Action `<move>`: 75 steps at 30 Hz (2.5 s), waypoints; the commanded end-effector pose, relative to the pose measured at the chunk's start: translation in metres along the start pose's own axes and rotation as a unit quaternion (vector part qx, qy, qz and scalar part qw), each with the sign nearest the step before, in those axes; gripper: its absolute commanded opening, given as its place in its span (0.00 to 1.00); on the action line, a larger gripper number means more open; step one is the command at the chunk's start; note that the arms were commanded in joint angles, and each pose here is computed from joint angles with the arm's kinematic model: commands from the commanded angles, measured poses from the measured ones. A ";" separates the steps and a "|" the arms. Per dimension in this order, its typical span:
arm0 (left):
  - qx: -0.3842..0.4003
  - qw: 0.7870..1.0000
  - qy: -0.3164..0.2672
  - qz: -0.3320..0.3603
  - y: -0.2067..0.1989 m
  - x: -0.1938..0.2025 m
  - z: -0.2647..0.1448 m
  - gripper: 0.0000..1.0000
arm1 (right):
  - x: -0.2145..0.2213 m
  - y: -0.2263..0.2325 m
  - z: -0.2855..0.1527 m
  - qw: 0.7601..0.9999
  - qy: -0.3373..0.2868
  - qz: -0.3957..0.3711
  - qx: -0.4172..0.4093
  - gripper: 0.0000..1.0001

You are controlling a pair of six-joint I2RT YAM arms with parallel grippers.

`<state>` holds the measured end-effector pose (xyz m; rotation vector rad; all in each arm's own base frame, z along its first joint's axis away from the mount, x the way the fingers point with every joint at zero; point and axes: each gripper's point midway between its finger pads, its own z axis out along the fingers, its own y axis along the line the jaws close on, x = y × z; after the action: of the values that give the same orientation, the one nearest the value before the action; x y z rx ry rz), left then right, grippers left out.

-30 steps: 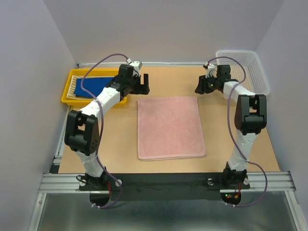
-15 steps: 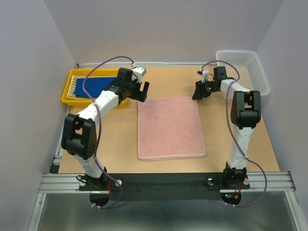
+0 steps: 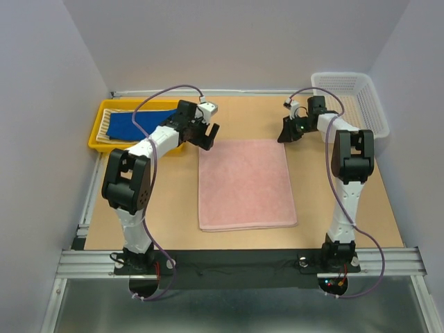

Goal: Fold and stack the towels
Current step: Fold the towel

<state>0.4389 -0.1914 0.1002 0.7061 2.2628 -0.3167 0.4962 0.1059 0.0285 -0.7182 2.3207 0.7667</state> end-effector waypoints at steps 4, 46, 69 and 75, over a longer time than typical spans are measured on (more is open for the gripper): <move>0.010 1.000 -0.020 0.007 0.015 -0.030 0.017 0.89 | 0.046 -0.013 0.009 0.996 0.077 0.023 0.028 0.00; 0.026 0.990 0.131 -0.052 0.033 0.058 0.065 0.27 | 0.072 -0.042 0.006 0.982 0.142 0.009 0.124 0.01; -0.012 1.000 -0.024 0.015 0.056 -0.043 0.037 0.00 | -0.042 -0.047 -0.036 0.980 -0.017 -0.027 0.197 0.01; -0.021 0.998 -0.057 0.023 0.060 -0.069 0.026 0.00 | -0.065 -0.049 -0.049 0.975 -0.045 -0.027 0.218 0.00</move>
<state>0.5009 -0.1912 0.0542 0.7307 2.3134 -0.3649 0.5251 0.0845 0.0338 -0.6138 2.3812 0.4018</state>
